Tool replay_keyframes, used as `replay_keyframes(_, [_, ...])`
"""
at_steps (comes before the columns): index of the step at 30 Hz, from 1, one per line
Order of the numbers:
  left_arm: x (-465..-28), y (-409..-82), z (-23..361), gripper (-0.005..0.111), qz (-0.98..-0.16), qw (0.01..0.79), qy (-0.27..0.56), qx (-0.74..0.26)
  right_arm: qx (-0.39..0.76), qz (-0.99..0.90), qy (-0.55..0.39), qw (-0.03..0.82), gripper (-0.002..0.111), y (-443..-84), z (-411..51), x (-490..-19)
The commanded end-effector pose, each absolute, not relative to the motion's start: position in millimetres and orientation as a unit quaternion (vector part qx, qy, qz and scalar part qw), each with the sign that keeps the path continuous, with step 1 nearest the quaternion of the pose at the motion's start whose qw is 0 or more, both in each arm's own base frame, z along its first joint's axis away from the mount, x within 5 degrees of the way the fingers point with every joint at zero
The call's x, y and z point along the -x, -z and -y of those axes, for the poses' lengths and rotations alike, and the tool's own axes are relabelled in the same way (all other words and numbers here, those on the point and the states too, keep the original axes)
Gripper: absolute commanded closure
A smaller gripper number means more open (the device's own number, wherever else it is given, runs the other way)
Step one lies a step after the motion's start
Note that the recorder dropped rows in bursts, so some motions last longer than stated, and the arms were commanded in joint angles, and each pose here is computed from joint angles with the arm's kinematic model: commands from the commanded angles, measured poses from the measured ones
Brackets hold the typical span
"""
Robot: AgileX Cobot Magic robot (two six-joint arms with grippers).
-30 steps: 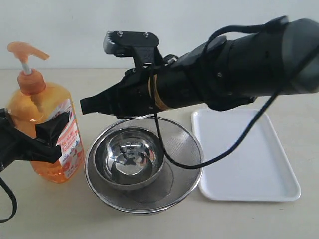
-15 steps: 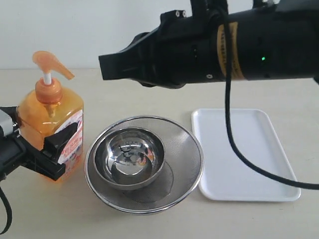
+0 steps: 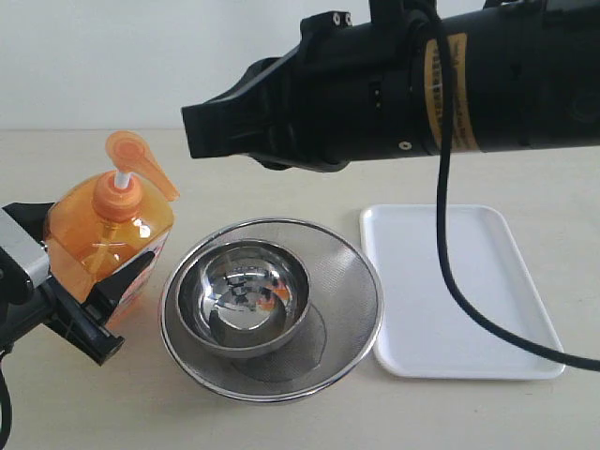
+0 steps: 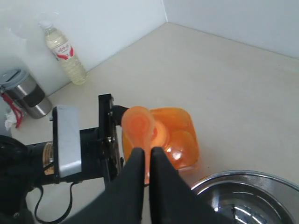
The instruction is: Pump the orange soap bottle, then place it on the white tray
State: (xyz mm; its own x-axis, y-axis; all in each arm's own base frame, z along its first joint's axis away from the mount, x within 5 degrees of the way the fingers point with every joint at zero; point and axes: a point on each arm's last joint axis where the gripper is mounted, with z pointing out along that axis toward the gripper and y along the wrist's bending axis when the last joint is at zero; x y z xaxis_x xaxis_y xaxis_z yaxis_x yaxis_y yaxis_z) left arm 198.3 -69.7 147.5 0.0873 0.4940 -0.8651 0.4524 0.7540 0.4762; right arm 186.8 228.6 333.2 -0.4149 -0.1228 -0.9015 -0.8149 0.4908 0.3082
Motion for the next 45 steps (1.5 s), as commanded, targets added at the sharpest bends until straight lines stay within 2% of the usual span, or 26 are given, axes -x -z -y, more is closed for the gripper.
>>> replay_keyframes(1, [-196.5,-146.9,69.0,0.102,-0.672,0.647,-0.029,-0.36,0.332,-0.736,-0.406,0.429,0.109,-334.2,-229.4,-181.6])
replay_keyframes(7, [-200.7,-149.0,69.9,0.102,-0.667,0.651,-0.033,-0.361,0.326,-0.739,-0.407,0.426,0.109,-333.1,-230.3,-183.0])
replay_keyframes(15, [-205.5,-148.1,70.7,0.102,-0.68,0.64,-0.027,-0.356,0.343,-0.755,-0.415,0.374,0.109,-309.2,-253.4,-197.8])
replay_keyframes(18, [-205.6,-148.9,70.8,0.102,-0.679,0.644,-0.024,-0.352,0.34,-0.759,-0.403,0.382,0.109,-305.6,-256.4,-204.4])
replay_keyframes(27, [-208.0,-150.0,71.5,0.102,-0.678,0.645,-0.023,-0.351,0.344,-0.724,-0.441,0.403,0.109,-339.8,-265.3,-206.8])
replay_keyframes(30, [-209.4,-149.9,71.8,0.102,-0.681,0.642,-0.023,-0.352,0.34,-0.727,-0.443,0.401,0.109,-338.7,-268.0,-209.7])
replay_keyframes(45, [-208.8,-150.0,74.4,0.102,-0.679,0.642,-0.008,-0.357,0.327,-0.77,-0.407,0.367,0.109,-291.4,-284.8,-232.4])
